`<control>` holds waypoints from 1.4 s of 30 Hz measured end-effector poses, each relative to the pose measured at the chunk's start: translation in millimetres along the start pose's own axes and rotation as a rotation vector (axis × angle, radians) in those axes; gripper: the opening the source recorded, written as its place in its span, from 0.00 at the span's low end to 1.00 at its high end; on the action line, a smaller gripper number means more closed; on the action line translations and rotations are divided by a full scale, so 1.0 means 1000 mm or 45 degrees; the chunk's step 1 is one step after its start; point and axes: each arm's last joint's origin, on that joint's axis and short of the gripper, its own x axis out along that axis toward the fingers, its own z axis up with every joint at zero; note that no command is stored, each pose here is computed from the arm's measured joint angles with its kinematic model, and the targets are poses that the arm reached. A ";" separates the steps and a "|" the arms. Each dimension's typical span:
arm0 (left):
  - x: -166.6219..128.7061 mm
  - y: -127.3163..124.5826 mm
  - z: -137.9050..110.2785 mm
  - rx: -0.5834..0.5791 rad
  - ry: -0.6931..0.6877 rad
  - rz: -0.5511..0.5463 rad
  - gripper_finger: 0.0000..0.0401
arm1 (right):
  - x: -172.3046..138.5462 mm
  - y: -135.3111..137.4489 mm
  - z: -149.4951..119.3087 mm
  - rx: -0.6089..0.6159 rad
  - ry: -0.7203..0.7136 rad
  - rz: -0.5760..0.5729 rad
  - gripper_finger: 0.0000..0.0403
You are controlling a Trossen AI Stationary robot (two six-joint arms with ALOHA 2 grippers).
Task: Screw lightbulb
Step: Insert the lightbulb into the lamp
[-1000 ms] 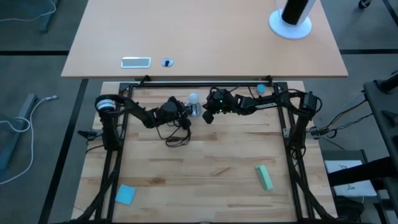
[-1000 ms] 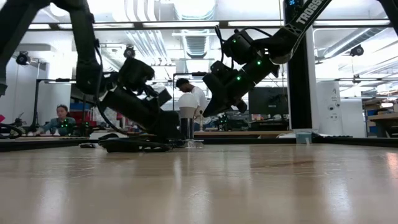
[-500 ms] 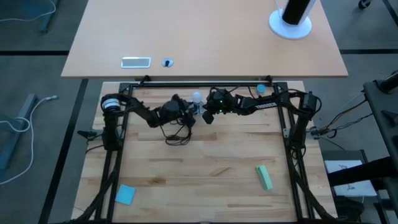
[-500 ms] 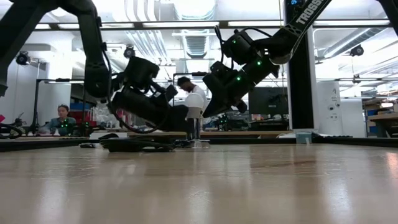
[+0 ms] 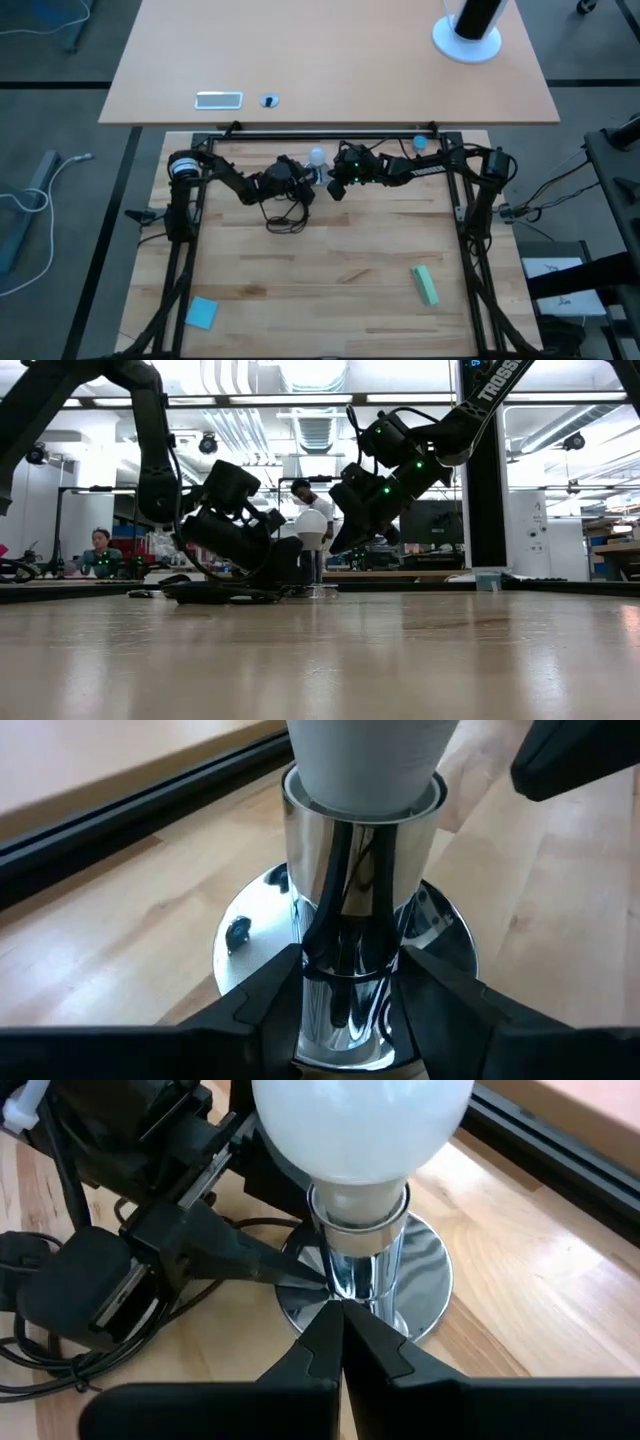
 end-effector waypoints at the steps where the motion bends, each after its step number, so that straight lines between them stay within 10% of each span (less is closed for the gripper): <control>1: 0.000 -0.001 0.000 0.001 0.002 -0.004 0.39 | 0.000 0.000 0.000 0.000 0.000 0.000 0.00; 14: -0.016 -0.011 0.012 -0.083 0.071 -0.210 0.45 | -0.001 0.000 0.000 -0.010 0.002 -0.001 0.00; 42: -0.061 -0.007 0.034 -0.036 0.173 -0.149 0.46 | -0.042 -0.002 0.007 -0.065 -0.003 -0.068 0.00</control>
